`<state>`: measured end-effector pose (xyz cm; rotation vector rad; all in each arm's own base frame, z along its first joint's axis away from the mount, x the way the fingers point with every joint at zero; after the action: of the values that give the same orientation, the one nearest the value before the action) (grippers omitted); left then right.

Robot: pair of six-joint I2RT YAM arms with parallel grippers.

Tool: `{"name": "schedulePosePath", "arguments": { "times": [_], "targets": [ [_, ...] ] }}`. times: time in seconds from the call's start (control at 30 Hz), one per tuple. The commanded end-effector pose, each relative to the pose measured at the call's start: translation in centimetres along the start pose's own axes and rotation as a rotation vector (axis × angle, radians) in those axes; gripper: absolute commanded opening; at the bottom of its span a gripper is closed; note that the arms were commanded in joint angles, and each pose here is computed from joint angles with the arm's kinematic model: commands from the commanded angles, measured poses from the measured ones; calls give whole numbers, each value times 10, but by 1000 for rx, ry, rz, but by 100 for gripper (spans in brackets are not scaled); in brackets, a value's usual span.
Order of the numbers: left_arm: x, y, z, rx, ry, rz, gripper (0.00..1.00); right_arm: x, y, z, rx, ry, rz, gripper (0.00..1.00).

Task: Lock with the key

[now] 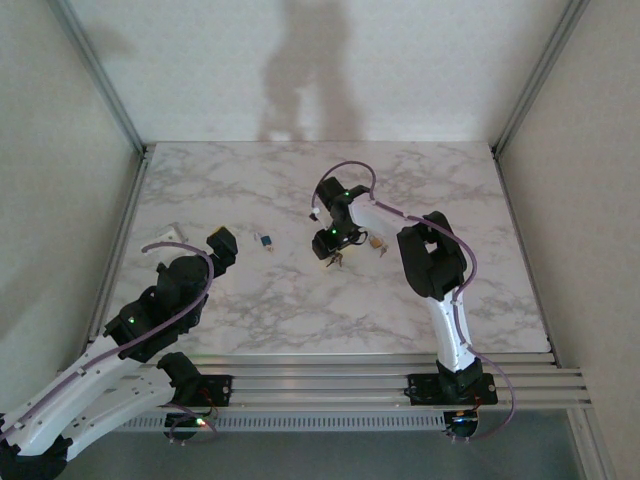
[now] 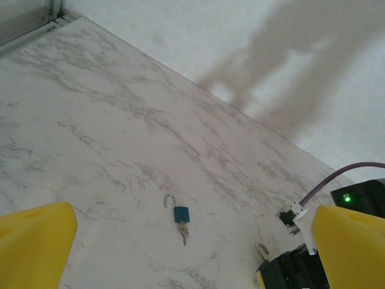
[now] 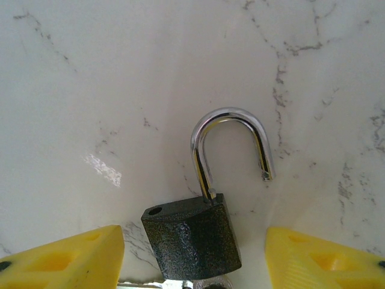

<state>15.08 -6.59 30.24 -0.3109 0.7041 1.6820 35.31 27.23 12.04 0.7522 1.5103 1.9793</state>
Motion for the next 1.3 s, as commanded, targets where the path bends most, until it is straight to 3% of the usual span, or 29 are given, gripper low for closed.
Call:
{"name": "schedulePosePath", "arguments": {
  "times": [0.0,0.63,0.93,1.27],
  "targets": [
    [7,0,-1,-18,3,36,99,12,-14,-2,63,32,15,61],
    [5,-3,-3,-11,-6,35,100,45,-17,-14,128,68,6,52],
    [5,-3,-3,-7,-8,35,100,38,-24,-20,187,53,-67,49],
    [5,-3,-4,-2,-8,32,100,39,-25,-8,170,-39,-65,54]
  ]
}}
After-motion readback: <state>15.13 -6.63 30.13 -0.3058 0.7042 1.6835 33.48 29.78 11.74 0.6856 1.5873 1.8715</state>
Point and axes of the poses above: each hand's point on the last joint's axis, 136 mm out from that joint toward the fingers, its own y axis back along the fingers, its own x axis along the line the jaws close on, z = x × y, the point moved 10 cm from there along y, back along the fingers, and after that the axes turned 5 degrees about y, right-handed, at the moved point
